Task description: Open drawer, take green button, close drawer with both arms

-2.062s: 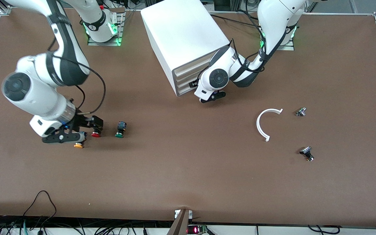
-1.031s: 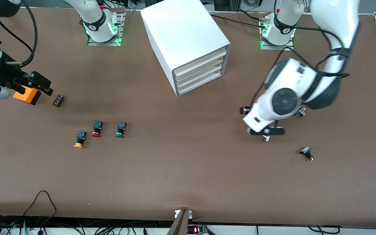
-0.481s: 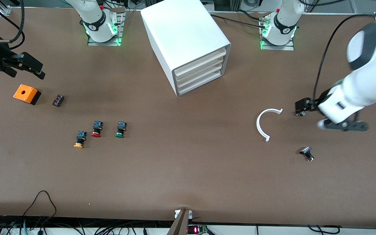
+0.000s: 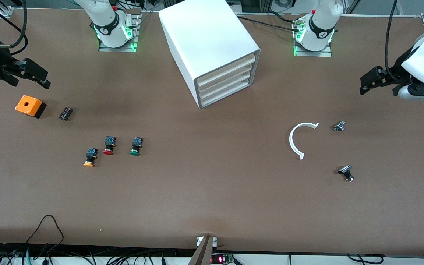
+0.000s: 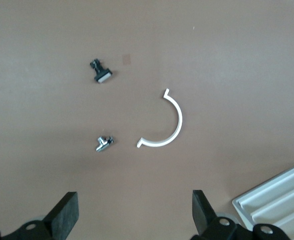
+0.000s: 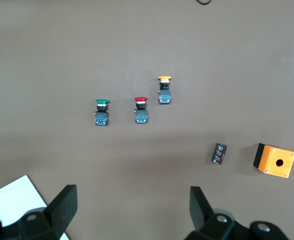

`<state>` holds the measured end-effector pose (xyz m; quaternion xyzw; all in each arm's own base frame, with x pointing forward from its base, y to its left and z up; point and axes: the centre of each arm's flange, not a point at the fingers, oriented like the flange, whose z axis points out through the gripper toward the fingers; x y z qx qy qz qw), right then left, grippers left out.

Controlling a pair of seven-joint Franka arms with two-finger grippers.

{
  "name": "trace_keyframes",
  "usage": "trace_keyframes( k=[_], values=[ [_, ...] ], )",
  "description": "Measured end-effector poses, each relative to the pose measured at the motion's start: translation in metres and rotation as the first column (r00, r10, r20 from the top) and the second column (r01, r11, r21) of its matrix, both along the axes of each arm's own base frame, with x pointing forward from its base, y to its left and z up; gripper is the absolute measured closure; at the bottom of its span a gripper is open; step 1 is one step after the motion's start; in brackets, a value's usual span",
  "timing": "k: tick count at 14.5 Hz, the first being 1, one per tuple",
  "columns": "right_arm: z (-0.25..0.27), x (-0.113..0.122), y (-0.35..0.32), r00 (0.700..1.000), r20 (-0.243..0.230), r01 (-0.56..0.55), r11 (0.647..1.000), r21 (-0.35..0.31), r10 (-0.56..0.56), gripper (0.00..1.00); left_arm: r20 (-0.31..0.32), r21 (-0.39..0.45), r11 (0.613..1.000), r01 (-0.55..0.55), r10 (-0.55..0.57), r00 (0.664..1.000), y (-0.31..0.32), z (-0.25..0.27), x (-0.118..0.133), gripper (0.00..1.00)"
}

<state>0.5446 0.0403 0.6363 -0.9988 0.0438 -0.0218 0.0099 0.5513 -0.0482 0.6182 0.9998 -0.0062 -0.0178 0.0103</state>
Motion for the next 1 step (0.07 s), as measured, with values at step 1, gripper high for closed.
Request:
trace_keyframes(
  k=[1],
  values=[
    [0.0, 0.0, 0.0003, 1.0, 0.001, -0.001, 1.0, 0.0, 0.001, 0.0, -0.006, 0.001, 1.0, -0.001, 0.001, 1.0, 0.0012, -0.0017, -0.0002, 0.0]
  ],
)
